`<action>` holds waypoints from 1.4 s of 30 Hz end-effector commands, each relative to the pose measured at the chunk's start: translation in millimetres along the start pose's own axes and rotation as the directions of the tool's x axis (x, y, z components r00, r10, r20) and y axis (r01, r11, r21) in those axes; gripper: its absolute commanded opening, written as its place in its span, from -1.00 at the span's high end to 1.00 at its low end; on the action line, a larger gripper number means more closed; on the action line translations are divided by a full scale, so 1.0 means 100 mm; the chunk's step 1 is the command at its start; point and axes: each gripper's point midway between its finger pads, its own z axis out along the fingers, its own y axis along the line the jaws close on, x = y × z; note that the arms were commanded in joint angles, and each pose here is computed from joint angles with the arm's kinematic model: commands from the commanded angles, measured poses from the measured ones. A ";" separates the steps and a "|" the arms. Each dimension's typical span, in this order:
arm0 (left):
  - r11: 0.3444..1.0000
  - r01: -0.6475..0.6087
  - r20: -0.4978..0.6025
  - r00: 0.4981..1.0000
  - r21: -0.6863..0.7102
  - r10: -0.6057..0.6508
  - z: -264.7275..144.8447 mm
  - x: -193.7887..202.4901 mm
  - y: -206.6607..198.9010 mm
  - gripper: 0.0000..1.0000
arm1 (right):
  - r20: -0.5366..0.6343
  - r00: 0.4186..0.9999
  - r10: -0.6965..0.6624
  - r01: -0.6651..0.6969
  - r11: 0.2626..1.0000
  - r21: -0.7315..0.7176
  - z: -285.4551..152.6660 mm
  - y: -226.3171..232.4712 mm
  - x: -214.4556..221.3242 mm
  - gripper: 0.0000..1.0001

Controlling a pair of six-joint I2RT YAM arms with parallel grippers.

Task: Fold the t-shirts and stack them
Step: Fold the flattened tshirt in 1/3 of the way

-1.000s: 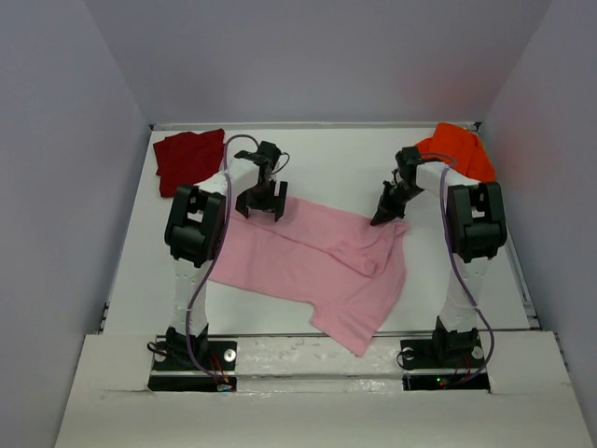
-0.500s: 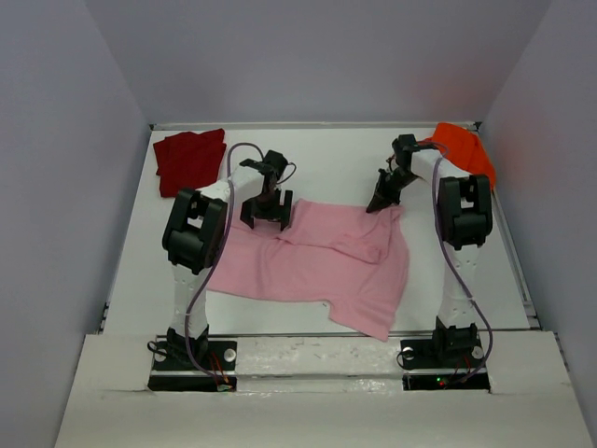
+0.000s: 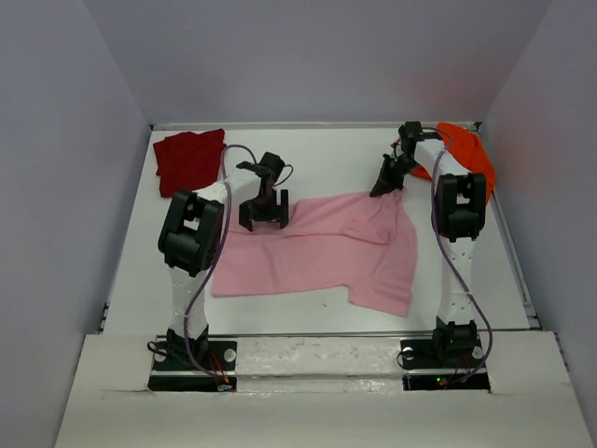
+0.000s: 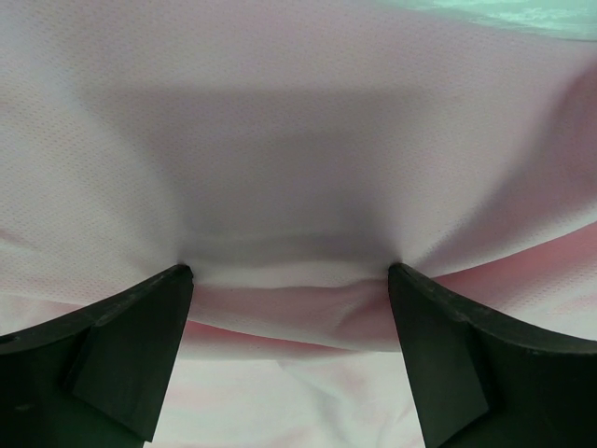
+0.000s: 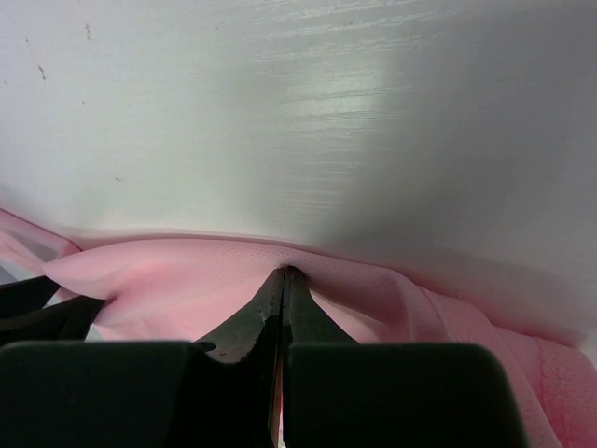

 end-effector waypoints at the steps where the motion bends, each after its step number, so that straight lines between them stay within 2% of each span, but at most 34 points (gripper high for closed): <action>1: 0.994 0.110 0.012 0.994 -0.024 -0.110 -0.02 -0.03 0.25 -0.98 | 0.003 1.000 -0.018 0.018 0.998 0.055 0.05 -0.17 -0.05 1.00; 8: 0.990 0.132 0.089 0.988 -0.043 -0.128 -0.04 -0.51 0.30 -0.98 | -0.004 1.000 -0.024 0.024 0.999 0.038 0.04 -0.15 -0.03 1.00; 16: 0.989 0.145 0.107 0.984 -0.012 -0.143 -0.05 -0.70 0.18 -0.98 | -0.007 0.999 -0.039 0.039 0.999 0.014 0.00 -0.09 -0.02 1.00; 17: 0.989 0.148 0.115 0.983 -0.011 -0.145 -0.07 -0.71 0.18 -0.98 | -0.001 0.999 -0.048 0.048 0.999 0.006 -0.03 -0.06 -0.04 0.87; 18: 0.988 0.151 0.129 0.981 -0.014 -0.148 -0.10 -0.74 0.19 -0.98 | 0.011 0.998 -0.058 0.058 0.998 -0.002 -0.07 -0.03 -0.06 0.44; 20: 0.987 0.161 0.178 0.971 0.000 -0.158 -0.26 -0.83 0.20 -0.98 | 0.064 0.994 -0.087 0.089 0.996 -0.030 -0.26 0.12 -0.15 -0.16; 22: 0.986 0.160 0.257 0.952 0.039 -0.164 -0.54 -0.97 0.17 -0.98 | 0.106 0.988 -0.110 0.116 0.992 -0.046 -0.42 0.23 -0.23 -0.19; 25: 0.985 0.146 0.382 0.908 0.093 -0.171 -0.98 -1.16 0.16 -0.98 | 0.225 0.961 -0.160 0.184 0.978 -0.093 -0.93 0.56 -0.36 -0.29; 26: 0.984 0.143 0.413 0.894 0.105 -0.174 -1.11 -1.23 0.15 -0.98 | 0.246 0.956 -0.158 0.187 0.977 -0.102 -1.04 0.58 -0.39 -0.37; 29: 0.983 0.119 0.472 0.864 0.140 -0.172 -1.45 -1.30 0.14 -0.98 | 0.260 0.953 -0.158 0.204 0.966 -0.161 -1.26 0.76 -0.32 -0.37; 31: 0.979 0.104 0.491 0.852 0.177 -0.179 -1.66 -1.28 0.11 -0.98 | 0.248 0.957 -0.151 0.201 0.960 -0.193 -1.38 0.83 -0.20 -0.36; 33: 0.966 0.070 0.485 0.854 0.251 -0.188 -1.81 -1.16 0.02 -0.98 | 0.213 0.967 -0.139 0.182 0.963 -0.201 -1.44 0.80 0.00 -0.20; 35: 0.954 0.040 0.482 0.856 0.296 -0.185 -1.88 -1.03 -0.03 -0.98 | 0.194 0.971 -0.143 0.181 0.964 -0.195 -1.48 0.75 0.16 -0.20; 36: 0.945 0.022 0.473 0.862 0.325 -0.183 -1.90 -0.87 -0.04 -0.98 | 0.179 0.973 -0.146 0.178 0.966 -0.185 -1.51 0.68 0.33 -0.26; 38: 0.942 0.015 0.459 0.870 0.335 -0.177 -1.87 -0.69 -0.02 -0.98 | 0.162 0.977 -0.142 0.167 0.973 -0.158 -1.52 0.58 0.49 -0.35; 39: 0.942 0.018 0.417 0.894 0.334 -0.165 -1.73 -0.51 0.00 -0.98 | 0.149 0.978 -0.143 0.165 0.974 -0.155 -1.52 0.54 0.58 -0.36; 40: 0.936 0.000 0.418 0.895 0.351 -0.157 -1.77 -0.43 0.01 -0.98 | 0.103 0.985 -0.136 0.151 0.977 -0.154 -1.39 0.42 0.74 -0.35; 42: 0.923 -0.011 0.366 0.920 0.385 -0.142 -1.63 -0.24 -0.03 -0.98 | 0.073 0.987 -0.141 0.154 0.959 -0.239 -1.40 0.49 0.96 -0.36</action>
